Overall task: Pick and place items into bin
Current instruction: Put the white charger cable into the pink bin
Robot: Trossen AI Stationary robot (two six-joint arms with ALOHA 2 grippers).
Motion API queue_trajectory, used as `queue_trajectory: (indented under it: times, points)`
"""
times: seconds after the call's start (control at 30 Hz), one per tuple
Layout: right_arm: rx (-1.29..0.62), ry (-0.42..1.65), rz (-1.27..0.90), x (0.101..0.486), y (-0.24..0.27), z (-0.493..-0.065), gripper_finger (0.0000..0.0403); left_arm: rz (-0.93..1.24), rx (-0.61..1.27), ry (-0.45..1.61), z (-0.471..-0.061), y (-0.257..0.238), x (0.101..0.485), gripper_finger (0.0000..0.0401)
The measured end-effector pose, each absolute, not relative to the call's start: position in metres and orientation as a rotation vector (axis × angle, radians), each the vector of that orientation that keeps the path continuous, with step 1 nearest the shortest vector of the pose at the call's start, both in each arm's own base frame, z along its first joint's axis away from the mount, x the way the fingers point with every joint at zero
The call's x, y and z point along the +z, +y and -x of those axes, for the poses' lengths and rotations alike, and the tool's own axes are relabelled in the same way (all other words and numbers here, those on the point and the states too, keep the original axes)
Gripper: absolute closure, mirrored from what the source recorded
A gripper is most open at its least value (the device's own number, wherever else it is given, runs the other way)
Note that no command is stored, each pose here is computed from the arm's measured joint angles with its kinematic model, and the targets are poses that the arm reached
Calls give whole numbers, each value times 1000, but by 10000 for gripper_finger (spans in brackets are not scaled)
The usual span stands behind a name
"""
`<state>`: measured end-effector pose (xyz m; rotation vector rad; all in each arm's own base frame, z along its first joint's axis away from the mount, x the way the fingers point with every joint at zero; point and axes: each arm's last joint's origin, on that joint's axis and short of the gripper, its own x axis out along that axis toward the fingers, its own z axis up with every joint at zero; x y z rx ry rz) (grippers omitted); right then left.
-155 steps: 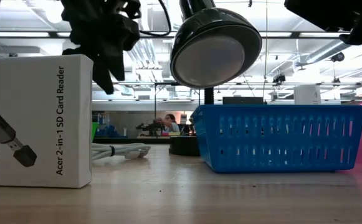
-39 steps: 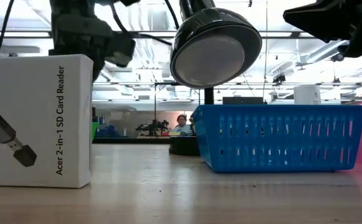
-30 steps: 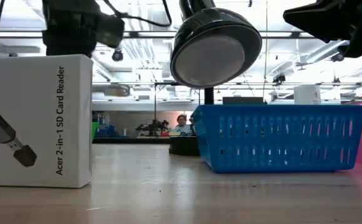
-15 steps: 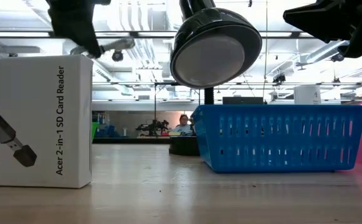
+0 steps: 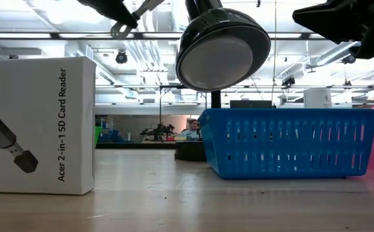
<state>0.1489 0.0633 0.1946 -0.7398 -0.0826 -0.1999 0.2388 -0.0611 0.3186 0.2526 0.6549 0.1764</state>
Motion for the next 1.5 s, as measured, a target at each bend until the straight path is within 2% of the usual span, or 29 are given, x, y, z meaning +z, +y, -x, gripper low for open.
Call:
queue_trajectory:
  times: [0.2, 0.33, 0.57, 0.77, 0.93, 1.5]
  points:
    - [-178, -97, 671, 195, 64, -149, 335, -282, 157, 584, -243, -63, 325, 387]
    - [-68, -158, 644, 196, 67, -149, 328, -301, 139, 567, -245, -66, 325, 387]
    - [122, -283, 633, 200, 73, -148, 281, -303, 124, 456, -250, -70, 336, 387]
    - [115, -301, 624, 202, 73, -147, 234, -380, 99, 346, -264, -78, 341, 387]
    - [81, -322, 609, 205, 71, -147, 212, -399, 98, 312, -279, -83, 345, 387]
    - [62, -312, 614, 205, 68, -149, 204, -547, 91, 343, -351, -106, 354, 386]
